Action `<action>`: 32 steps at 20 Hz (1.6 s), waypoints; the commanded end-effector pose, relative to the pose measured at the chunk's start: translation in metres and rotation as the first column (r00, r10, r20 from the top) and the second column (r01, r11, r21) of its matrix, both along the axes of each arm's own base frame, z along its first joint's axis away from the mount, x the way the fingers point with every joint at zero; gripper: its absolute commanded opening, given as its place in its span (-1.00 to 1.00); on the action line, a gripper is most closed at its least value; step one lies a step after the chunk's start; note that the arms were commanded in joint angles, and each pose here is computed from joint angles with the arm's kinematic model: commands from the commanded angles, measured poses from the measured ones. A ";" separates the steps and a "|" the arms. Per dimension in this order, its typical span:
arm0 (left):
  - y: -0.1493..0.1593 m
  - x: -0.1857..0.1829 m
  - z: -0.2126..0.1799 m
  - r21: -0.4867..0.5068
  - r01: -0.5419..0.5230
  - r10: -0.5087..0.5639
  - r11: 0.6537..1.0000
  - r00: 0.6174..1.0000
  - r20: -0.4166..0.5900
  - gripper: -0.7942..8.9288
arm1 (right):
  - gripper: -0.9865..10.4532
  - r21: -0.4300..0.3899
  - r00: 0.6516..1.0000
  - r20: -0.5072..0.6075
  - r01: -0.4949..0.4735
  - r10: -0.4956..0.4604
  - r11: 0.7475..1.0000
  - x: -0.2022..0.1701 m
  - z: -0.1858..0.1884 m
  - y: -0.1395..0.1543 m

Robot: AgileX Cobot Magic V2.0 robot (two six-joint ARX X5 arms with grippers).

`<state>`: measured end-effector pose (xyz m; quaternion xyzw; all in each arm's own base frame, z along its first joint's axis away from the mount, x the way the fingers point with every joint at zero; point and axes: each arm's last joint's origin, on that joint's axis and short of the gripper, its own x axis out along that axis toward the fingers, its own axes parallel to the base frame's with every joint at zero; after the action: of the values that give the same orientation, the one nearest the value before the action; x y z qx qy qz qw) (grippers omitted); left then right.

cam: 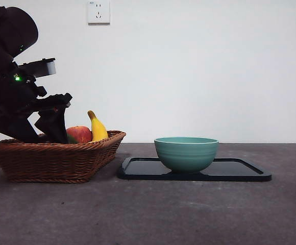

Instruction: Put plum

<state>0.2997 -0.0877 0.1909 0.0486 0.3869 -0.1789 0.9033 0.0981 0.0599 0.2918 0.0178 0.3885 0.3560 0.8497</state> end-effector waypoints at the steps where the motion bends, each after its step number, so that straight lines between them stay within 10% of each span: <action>1: -0.002 0.003 -0.003 0.010 0.011 -0.011 1.000 1.000 -0.002 0.00 | -0.43 0.001 1.000 0.014 -0.012 0.012 1.000 0.001 0.002 0.001; 14: 0.008 -0.044 0.076 -0.095 0.041 -0.025 0.995 0.985 0.170 0.00 | -0.43 0.010 1.000 0.027 -0.009 0.009 1.000 0.002 0.003 0.002; 24: 0.022 -0.140 0.125 -0.366 0.395 -0.371 0.843 0.918 0.136 0.00 | -0.43 0.029 0.998 0.065 -0.009 0.007 1.000 0.004 0.006 0.003; 32: 0.029 -0.165 0.121 -0.360 0.399 -0.413 0.844 0.910 0.040 -0.01 | -0.43 0.038 0.999 0.053 0.003 -0.005 0.999 0.004 0.006 0.003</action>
<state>0.1332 -0.0573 0.3091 -0.0510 0.3570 -0.4271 0.8292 0.1016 0.0616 0.2962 0.0213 0.3603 0.3607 0.8600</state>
